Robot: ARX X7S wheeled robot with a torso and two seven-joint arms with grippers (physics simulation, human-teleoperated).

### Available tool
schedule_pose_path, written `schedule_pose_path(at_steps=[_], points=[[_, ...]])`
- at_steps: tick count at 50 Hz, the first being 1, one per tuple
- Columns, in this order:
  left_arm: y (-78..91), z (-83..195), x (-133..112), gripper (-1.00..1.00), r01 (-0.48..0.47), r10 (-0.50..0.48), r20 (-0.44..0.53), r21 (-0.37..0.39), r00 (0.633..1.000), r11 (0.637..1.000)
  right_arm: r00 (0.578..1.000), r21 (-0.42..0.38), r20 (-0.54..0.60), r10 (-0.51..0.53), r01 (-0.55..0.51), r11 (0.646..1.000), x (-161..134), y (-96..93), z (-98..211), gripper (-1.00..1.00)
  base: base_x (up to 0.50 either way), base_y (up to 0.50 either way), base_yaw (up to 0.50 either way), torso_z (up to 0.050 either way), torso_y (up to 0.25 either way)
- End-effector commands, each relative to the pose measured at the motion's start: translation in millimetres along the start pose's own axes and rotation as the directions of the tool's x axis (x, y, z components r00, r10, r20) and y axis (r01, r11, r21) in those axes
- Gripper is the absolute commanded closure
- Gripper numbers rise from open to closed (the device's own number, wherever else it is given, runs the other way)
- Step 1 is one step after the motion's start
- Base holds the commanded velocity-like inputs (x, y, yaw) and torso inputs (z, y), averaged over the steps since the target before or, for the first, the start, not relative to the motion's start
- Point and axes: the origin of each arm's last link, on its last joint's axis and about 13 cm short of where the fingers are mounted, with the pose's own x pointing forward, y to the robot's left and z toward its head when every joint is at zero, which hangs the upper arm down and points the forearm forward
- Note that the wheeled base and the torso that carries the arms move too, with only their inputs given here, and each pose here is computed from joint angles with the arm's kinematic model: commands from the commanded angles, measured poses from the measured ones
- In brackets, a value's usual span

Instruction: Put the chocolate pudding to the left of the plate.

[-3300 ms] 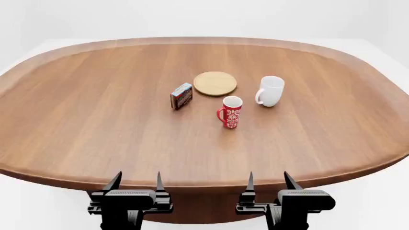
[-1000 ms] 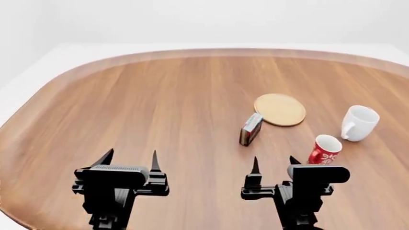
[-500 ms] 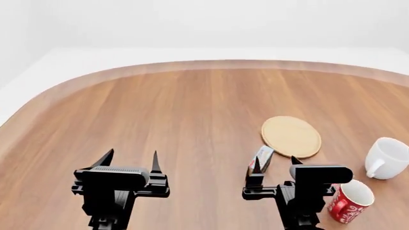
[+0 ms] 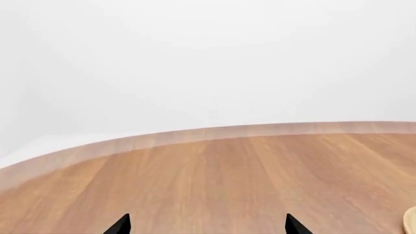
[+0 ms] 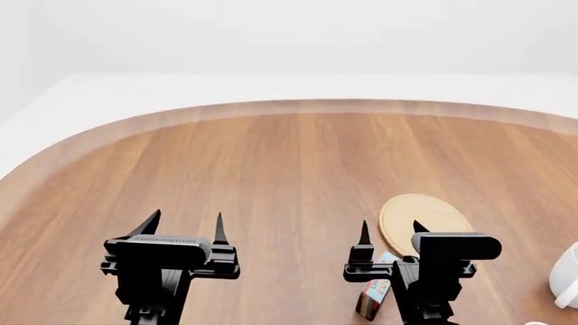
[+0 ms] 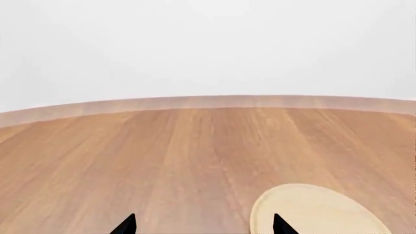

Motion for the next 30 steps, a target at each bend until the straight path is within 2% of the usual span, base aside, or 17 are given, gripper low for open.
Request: schedule_pose_path(at_steps=[1, 6, 13, 24, 30], points=[[0.2, -0.8, -0.2, -1.00, -0.001, 0.001, -0.002, -0.001, 1.000, 1.000, 1.000, 0.001, -0.003, -0.009, 0.009, 1.000, -0.3, 0.4, -0.1, -1.00, 0.00, 0.00, 0.00, 0.000, 0.000], [0.9, -0.3, -0.6, -1.00, -0.003, 0.003, 0.000, -0.002, 1.000, 1.000, 0.999, 0.002, -0.019, -0.032, 0.032, 0.999, 0.9, 0.4, 0.9, -1.00, 0.00, 0.00, 0.00, 0.000, 0.000], [1.3, 0.2, -0.8, -1.00, -0.005, 0.005, 0.001, -0.002, 1.000, 1.000, 0.988, -0.009, -0.093, -0.123, 0.122, 0.992, 6.8, 4.7, 9.8, -1.00, 0.00, 0.00, 0.00, 0.000, 0.000], [2.6, 1.3, -1.4, -1.00, -0.012, 0.012, 0.001, -0.003, 1.000, 1.000, 0.939, -0.039, -0.234, -0.250, 0.248, 0.968, 15.6, 16.6, 24.6, -1.00, 0.00, 0.00, 0.00, 0.000, 0.000], [5.3, 3.4, -1.8, -1.00, -0.024, 0.024, 0.003, -0.007, 1.000, 1.000, 0.912, -0.028, -0.309, -0.268, 0.273, 0.962, 17.3, 24.6, 32.7, -1.00, 0.00, 0.00, 0.00, 0.000, 0.000]])
